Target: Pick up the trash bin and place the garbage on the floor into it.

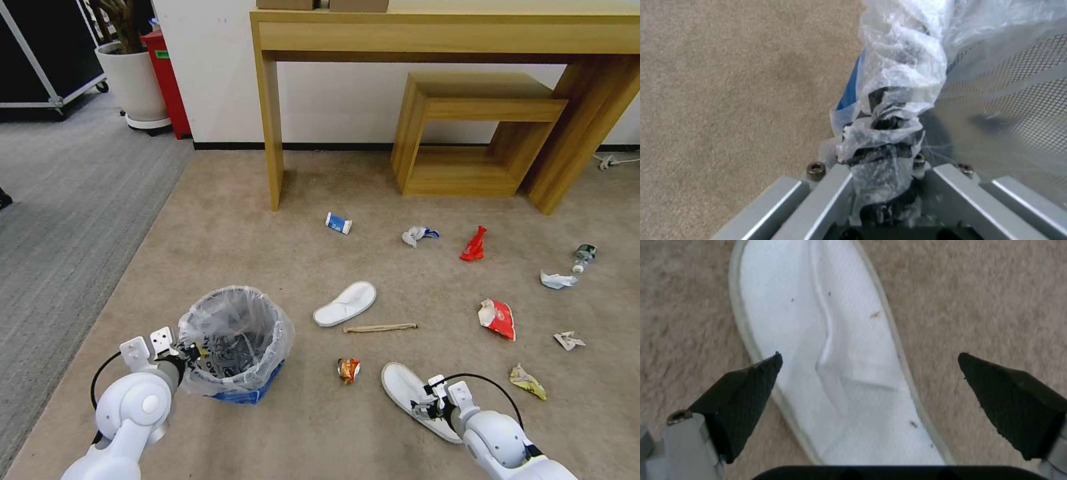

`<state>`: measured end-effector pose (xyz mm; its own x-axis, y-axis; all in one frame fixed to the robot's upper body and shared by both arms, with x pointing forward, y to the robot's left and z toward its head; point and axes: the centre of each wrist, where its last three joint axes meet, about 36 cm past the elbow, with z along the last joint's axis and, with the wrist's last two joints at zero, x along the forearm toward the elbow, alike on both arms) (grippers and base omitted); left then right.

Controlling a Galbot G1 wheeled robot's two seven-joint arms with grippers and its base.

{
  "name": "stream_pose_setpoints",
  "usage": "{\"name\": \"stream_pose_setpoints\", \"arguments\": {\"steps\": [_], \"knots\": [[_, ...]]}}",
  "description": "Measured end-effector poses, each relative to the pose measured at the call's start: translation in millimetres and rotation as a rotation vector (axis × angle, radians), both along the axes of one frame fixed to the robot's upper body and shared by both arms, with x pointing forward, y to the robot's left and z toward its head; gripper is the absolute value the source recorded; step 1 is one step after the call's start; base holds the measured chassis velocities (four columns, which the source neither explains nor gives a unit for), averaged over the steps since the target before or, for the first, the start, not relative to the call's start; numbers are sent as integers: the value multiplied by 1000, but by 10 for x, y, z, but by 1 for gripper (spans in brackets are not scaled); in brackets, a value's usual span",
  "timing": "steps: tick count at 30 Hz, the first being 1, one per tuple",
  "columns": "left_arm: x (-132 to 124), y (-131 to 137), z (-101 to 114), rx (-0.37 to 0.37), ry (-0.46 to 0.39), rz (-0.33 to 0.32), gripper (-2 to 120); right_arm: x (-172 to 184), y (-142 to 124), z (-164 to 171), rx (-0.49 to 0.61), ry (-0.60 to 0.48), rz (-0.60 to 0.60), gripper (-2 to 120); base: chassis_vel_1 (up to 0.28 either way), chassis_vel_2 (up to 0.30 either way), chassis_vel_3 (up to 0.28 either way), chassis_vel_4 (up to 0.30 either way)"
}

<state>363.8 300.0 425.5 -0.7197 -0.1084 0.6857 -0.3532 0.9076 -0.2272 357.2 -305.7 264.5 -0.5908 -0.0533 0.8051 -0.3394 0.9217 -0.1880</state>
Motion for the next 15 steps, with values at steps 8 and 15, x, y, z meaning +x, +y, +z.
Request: {"name": "stream_pose_setpoints", "arguments": {"steps": [8, 15], "knots": [[-18, -12, -7, 0, -1, 1, 0, 58, 74, -121, 10, -15, 11, 100, 0, 0, 0, 0], [-13, -7, 1, 1, -6, 1, 0, 62, 144, -225, 17, -20, 22, 88, 0, 0, 0, 0]]}}
